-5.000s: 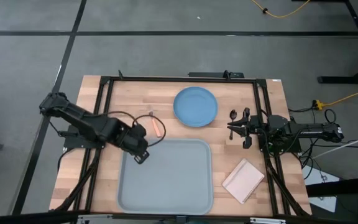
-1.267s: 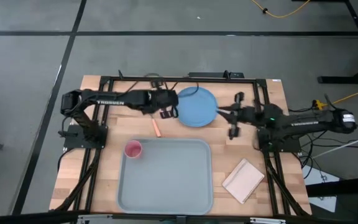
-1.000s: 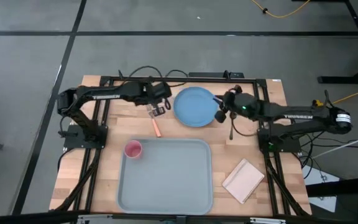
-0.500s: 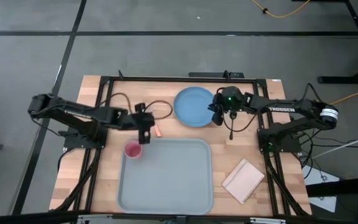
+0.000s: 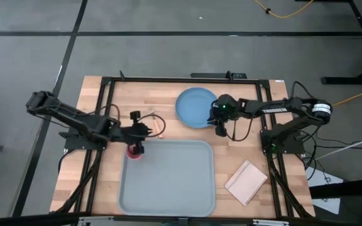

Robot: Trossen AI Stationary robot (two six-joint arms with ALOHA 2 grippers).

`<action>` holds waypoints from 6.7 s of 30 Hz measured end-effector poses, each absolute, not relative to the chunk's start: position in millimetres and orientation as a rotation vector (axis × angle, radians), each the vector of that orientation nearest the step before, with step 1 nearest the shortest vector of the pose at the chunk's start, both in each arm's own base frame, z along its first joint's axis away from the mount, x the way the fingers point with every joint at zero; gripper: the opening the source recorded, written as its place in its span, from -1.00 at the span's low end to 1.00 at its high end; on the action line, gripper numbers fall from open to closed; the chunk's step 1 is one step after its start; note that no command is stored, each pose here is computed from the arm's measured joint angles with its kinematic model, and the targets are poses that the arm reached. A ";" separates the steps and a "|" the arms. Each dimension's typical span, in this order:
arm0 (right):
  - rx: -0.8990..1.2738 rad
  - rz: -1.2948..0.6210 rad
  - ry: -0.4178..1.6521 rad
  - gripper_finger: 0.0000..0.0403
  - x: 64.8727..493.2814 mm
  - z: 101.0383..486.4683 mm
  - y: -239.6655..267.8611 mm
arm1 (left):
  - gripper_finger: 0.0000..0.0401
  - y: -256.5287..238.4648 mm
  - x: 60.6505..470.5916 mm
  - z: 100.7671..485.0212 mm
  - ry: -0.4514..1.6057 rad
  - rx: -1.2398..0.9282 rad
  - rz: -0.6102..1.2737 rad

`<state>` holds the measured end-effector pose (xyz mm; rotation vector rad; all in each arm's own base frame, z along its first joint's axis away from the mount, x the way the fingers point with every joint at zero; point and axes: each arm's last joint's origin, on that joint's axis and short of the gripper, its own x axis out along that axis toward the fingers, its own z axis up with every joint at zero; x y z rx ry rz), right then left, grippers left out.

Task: Pick and place plate/cup/fork/spoon on tray
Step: Put the blue plate to the bottom of the pink cup on the gray serving tray, then put the orange fork to the right of the blue plate on the gray serving tray

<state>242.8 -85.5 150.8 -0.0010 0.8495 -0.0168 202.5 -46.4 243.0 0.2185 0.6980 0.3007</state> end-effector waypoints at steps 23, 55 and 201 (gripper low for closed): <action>-0.200 0.142 0.871 -0.66 281.2 189.2 -62.6 | -0.86 -23.6 130.4 203.9 0.066 0.113 0.111; -0.269 0.051 1.104 -0.66 279.0 158.1 -67.5 | -0.86 -22.1 122.6 195.2 0.034 0.175 0.027; 0.095 0.465 0.809 -0.50 400.6 197.1 238.0 | -0.86 -17.1 121.9 191.1 0.069 0.001 0.201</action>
